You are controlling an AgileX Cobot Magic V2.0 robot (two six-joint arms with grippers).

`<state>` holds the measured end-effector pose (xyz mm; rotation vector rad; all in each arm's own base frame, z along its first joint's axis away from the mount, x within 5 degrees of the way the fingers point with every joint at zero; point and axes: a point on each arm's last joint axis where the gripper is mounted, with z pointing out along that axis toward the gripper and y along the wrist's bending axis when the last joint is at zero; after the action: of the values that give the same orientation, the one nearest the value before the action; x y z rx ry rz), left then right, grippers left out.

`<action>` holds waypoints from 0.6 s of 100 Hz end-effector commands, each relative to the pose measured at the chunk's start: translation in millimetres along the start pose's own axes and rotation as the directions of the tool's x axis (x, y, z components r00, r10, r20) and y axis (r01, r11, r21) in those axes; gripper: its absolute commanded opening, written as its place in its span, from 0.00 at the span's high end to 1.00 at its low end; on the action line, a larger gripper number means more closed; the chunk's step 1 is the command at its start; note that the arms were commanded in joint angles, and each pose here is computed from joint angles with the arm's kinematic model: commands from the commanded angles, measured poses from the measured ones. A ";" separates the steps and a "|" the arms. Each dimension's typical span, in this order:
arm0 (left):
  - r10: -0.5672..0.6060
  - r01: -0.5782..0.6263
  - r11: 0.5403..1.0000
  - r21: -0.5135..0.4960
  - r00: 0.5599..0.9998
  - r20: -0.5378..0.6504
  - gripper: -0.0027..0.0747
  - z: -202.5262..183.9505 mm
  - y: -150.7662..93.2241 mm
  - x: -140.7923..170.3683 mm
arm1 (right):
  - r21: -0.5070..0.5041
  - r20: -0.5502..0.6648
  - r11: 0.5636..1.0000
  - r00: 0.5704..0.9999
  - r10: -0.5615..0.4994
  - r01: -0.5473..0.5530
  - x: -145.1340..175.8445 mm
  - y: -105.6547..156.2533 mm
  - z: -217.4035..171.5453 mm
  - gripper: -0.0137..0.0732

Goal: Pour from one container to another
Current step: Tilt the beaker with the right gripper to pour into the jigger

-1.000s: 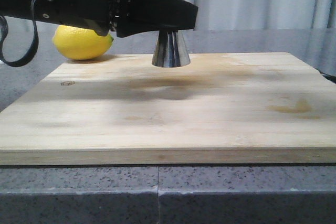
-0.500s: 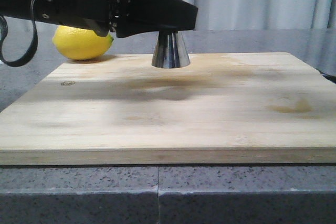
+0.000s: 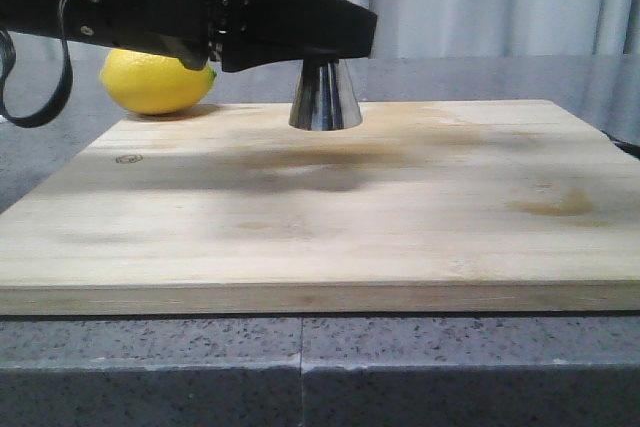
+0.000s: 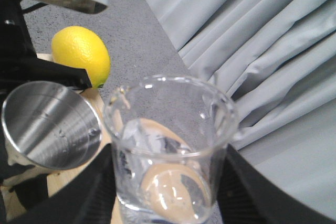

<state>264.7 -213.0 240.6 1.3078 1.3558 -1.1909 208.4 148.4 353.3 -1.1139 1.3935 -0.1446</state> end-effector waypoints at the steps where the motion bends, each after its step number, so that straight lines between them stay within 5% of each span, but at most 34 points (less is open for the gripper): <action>1: 0.035 -0.061 0.987 0.148 0.985 0.171 0.99 -4.4 -20.1 -33.8 | 0.033 0.064 0.999 0.998 -0.027 0.025 -14.4 -11.0 -6.7 0.68; 60: 0.036 -0.063 0.986 0.157 0.985 0.169 0.99 -2.4 -21.9 -33.8 | 0.038 0.068 0.995 0.993 -0.098 0.095 -15.0 -11.1 -6.7 0.68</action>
<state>262.9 -214.9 240.3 1.3192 1.3520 -1.1949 208.6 148.3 353.7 -1.1569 1.3546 -0.1945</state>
